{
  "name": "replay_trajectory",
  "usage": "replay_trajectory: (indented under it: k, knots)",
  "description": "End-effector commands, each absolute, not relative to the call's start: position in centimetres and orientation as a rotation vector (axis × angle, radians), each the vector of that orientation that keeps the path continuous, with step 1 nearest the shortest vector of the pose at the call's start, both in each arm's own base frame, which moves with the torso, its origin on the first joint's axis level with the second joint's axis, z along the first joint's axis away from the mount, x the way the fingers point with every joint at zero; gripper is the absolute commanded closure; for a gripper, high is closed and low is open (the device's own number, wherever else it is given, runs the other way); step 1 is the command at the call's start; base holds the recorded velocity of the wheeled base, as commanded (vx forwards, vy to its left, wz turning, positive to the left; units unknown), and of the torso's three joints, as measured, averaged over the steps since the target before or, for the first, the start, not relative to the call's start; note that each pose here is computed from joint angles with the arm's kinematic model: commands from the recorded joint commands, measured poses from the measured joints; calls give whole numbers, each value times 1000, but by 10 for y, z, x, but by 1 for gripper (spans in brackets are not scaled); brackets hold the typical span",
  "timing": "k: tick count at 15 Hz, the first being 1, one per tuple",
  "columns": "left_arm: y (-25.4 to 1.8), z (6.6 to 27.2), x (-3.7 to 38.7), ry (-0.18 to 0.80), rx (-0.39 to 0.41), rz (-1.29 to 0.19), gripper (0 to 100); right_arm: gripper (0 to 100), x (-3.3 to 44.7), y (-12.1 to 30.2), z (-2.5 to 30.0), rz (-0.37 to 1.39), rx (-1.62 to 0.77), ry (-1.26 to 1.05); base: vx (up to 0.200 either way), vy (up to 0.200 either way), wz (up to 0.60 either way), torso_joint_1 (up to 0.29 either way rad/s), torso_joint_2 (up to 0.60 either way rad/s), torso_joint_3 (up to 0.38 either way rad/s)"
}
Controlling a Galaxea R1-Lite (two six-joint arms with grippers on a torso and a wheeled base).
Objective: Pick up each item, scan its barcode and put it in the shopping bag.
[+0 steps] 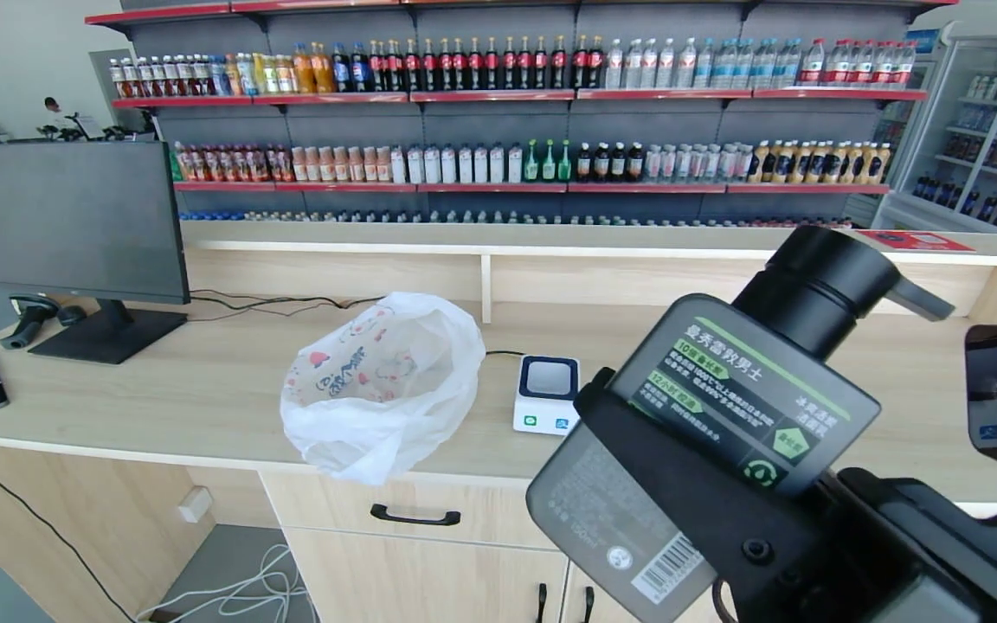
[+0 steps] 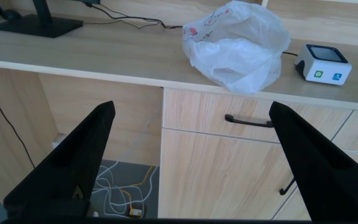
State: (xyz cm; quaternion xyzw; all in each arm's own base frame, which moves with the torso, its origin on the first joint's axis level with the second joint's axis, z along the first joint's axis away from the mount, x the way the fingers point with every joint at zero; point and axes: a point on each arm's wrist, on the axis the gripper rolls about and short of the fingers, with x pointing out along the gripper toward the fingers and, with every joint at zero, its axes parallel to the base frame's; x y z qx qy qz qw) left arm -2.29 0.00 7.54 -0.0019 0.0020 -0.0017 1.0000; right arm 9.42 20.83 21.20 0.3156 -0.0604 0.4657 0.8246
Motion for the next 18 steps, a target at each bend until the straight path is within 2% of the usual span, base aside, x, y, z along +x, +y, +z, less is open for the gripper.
replay_trajectory:
  k: [1, 8, 18]
  knots:
    - [0, 75, -23, 5, -5, -3, 0, 100, 94, 207, 214, 994, 690, -130, 0, 0, 0, 0, 0, 0]
    - [0, 75, -23, 5, -5, -3, 0, 100, 82, 204, 229, 1061, 851, -105, 0, 0, 0, 0, 0, 0]
    - [0, 75, -23, 5, -5, -3, 0, 100, 82, 202, 230, 1067, 895, -82, 0, 0, 0, 0, 0, 0]
